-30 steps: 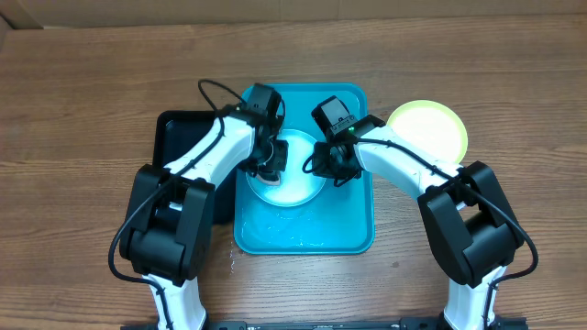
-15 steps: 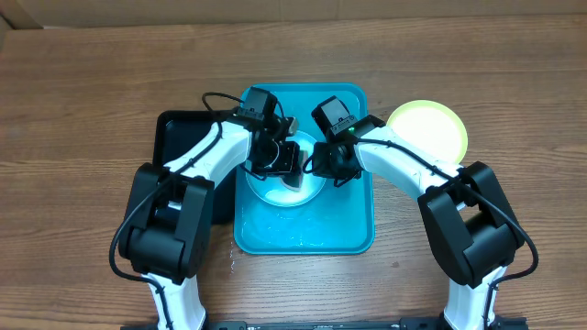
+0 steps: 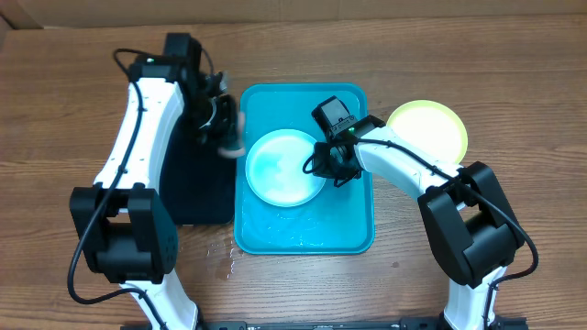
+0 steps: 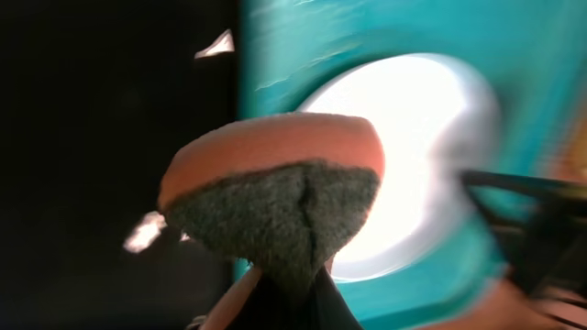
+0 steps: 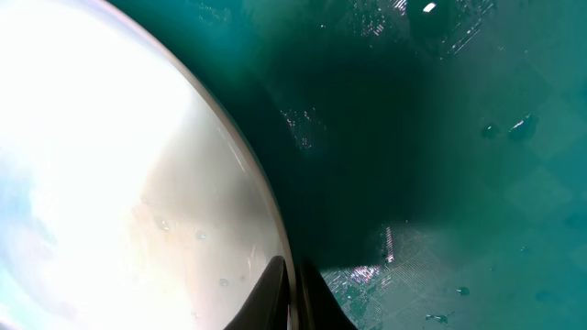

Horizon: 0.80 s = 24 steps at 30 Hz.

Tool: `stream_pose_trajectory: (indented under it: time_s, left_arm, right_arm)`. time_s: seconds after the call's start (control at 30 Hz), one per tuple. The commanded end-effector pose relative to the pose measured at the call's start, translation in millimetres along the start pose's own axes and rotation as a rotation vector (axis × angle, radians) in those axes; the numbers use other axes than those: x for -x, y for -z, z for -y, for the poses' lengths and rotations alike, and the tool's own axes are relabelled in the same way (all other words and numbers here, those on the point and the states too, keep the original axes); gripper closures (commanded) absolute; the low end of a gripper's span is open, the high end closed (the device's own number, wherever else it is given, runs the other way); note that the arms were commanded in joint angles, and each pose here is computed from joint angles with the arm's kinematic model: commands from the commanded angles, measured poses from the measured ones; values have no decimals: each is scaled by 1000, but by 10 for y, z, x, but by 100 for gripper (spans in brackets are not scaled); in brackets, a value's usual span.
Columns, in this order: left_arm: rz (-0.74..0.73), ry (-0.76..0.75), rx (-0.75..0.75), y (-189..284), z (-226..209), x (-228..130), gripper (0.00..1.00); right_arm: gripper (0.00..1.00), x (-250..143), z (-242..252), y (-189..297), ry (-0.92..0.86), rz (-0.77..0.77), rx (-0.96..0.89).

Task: Clean dirty plates on tray and stack at the side
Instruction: 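Return the sponge to the black tray with the left gripper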

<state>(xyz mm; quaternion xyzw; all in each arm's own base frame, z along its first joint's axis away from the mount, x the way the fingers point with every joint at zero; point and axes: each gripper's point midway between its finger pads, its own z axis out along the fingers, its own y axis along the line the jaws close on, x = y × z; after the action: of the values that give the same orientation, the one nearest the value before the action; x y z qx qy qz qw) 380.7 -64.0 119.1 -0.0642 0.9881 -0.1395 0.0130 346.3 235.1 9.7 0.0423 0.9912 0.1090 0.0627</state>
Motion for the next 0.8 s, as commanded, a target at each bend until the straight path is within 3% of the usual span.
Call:
stream_pose_trajectory:
  time_s: [0.0,0.1,0.33,0.37,0.43,0.47,0.5,0.63,0.77]
  left_arm:
    - [26,118,339,46,-605,-58,96]
    - [6,168,438,-80,-821,-171,96]
    - [-30,169,451,-579,-1011,-384,96]
    - [-34,170,451,-585,-1016,-395,90]
    - [-30,174,428,-541,-968,-366,57]
    - [-25,177,414,-490,-935,-329,47]
    - [-13,179,401,-420,-898,-274,41]
    - [65,187,322,-3,-684,0,33]
    - [164,162,160,538,-347,194,33]
  right_arm:
    - [95,-43,24,-30,7,-3,-9]
    - [95,-43,24,-30,7,-3,-9]
    - [95,-47,27,-30,6,-5,-10]
    - [95,-47,27,-30,6,-5,-10]
    - [95,-46,27,-30,7,-5,-10]
    - [95,-45,25,-30,7,-4,-9]
    - [88,-45,25,-30,7,-4,-9]
    - [62,-48,27,-31,6,-5,-10]
    - [59,-44,26,-31,6,-3,-9]
